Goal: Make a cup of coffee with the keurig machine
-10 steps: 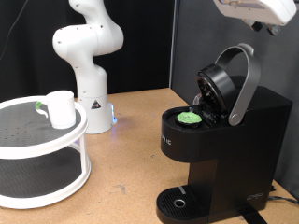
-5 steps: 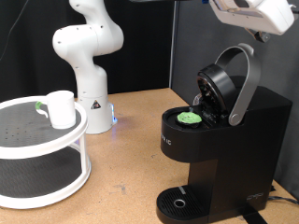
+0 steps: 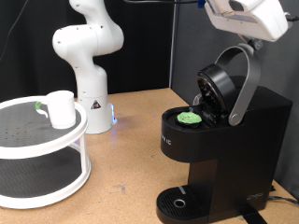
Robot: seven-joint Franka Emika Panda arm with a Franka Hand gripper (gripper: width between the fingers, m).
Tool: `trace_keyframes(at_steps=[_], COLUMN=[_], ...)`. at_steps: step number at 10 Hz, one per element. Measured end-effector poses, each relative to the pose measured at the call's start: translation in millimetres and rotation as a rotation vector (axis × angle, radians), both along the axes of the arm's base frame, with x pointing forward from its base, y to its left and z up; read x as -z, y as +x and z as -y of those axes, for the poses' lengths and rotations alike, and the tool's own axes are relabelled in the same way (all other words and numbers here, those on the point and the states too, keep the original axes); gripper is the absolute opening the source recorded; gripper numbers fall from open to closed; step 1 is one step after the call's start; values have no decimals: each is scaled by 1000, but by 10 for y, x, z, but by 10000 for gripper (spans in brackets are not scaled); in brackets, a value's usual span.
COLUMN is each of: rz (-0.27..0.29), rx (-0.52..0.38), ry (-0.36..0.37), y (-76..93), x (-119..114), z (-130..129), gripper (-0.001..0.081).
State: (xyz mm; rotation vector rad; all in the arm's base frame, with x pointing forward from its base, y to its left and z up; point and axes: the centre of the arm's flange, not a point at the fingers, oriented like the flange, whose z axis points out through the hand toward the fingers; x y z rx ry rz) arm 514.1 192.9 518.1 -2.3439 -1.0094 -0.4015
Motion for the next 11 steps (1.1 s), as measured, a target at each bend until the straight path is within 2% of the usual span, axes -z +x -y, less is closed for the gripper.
trace_keyframes(at_steps=[3, 5, 7, 11], rz=[3, 7, -24, -61], rx=[5, -34, -77, -69], ry=[-2, 23, 43, -22], y=[25, 7, -57, -74], x=[-7, -56, -118, -81], z=[94, 232, 446, 797], gripper=[0, 0, 0, 0])
